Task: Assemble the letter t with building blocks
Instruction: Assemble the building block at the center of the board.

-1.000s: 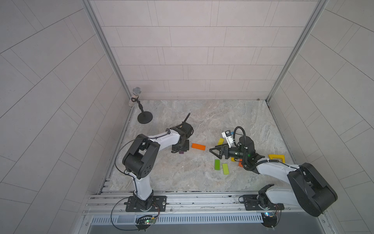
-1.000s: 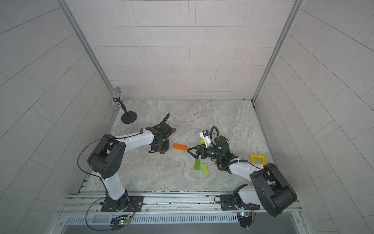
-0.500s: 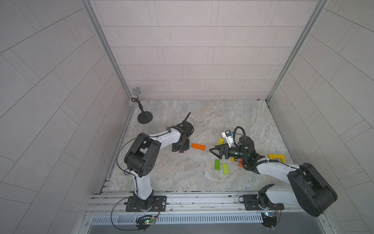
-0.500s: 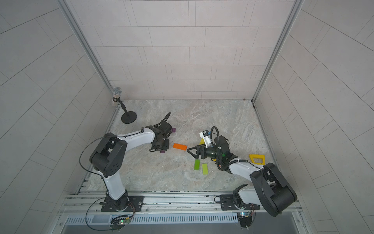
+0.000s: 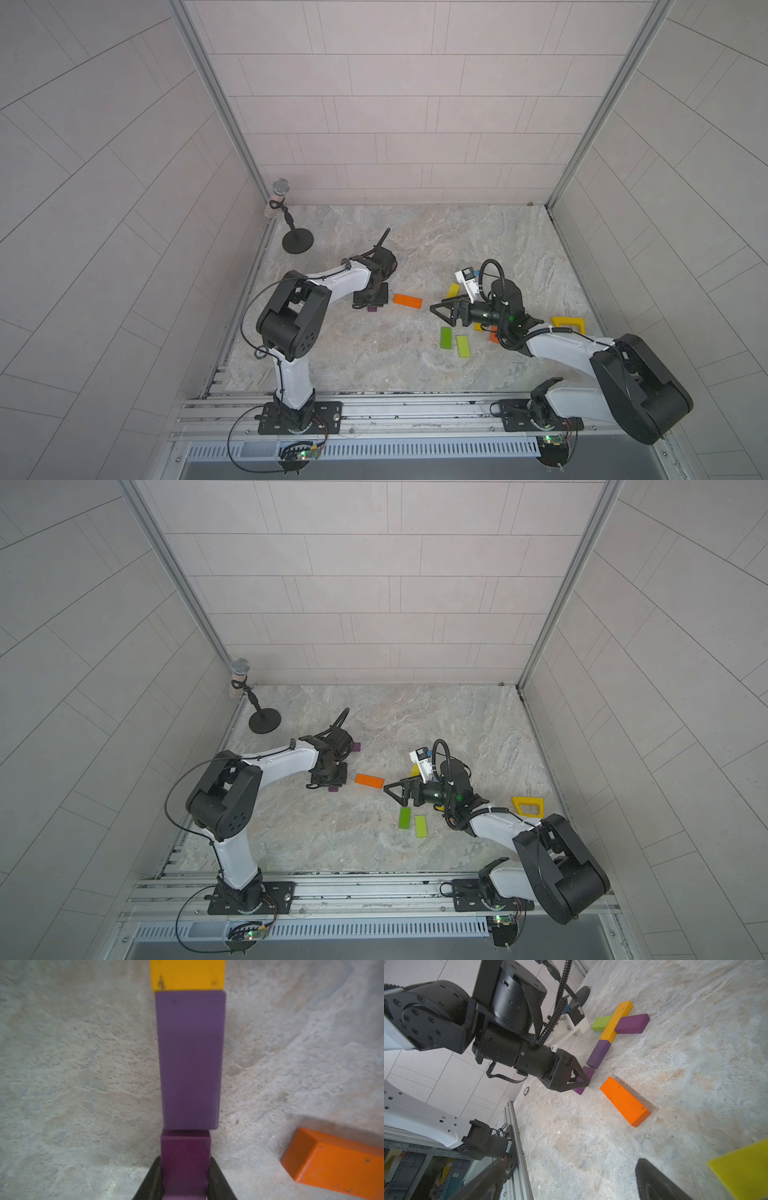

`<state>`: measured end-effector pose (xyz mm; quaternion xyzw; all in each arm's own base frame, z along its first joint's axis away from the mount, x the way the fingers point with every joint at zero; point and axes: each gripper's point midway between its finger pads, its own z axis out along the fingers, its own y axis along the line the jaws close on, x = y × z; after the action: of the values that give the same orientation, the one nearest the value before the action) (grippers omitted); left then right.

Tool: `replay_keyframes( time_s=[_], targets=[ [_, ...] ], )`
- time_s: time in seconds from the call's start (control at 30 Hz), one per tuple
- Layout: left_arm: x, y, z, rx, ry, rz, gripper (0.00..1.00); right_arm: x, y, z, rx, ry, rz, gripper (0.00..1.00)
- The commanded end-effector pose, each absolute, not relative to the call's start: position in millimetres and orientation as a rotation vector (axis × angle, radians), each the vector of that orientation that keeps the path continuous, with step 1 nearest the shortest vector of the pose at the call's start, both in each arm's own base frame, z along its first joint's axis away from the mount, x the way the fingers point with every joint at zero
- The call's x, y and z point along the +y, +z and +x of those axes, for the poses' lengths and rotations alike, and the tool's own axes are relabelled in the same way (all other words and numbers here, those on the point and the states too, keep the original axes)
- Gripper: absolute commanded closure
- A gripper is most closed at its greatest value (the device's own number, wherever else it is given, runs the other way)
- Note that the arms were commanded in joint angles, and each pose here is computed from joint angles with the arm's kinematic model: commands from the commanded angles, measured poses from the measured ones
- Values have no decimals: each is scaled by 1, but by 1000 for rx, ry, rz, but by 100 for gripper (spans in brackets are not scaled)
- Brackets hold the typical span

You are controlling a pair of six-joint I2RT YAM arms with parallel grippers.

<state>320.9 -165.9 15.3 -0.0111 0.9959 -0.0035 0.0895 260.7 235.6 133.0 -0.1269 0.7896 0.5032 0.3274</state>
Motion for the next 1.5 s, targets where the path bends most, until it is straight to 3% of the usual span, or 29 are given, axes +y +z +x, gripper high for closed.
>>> replay_keyframes(
  time_s=[0.0, 0.83, 1.47],
  targets=[
    [-162, 12, 324, 2971, 27, -28, 73, 237, 137, 261, 2042, 1322, -352, 0],
    [-161, 12, 327, 2977, 9, -41, 71, 236, 139, 260, 2037, 1324, -355, 0],
    [-166, 13, 326, 2982, -15, -21, 57, 237, 141, 260, 2033, 1329, -360, 0]
  ],
)
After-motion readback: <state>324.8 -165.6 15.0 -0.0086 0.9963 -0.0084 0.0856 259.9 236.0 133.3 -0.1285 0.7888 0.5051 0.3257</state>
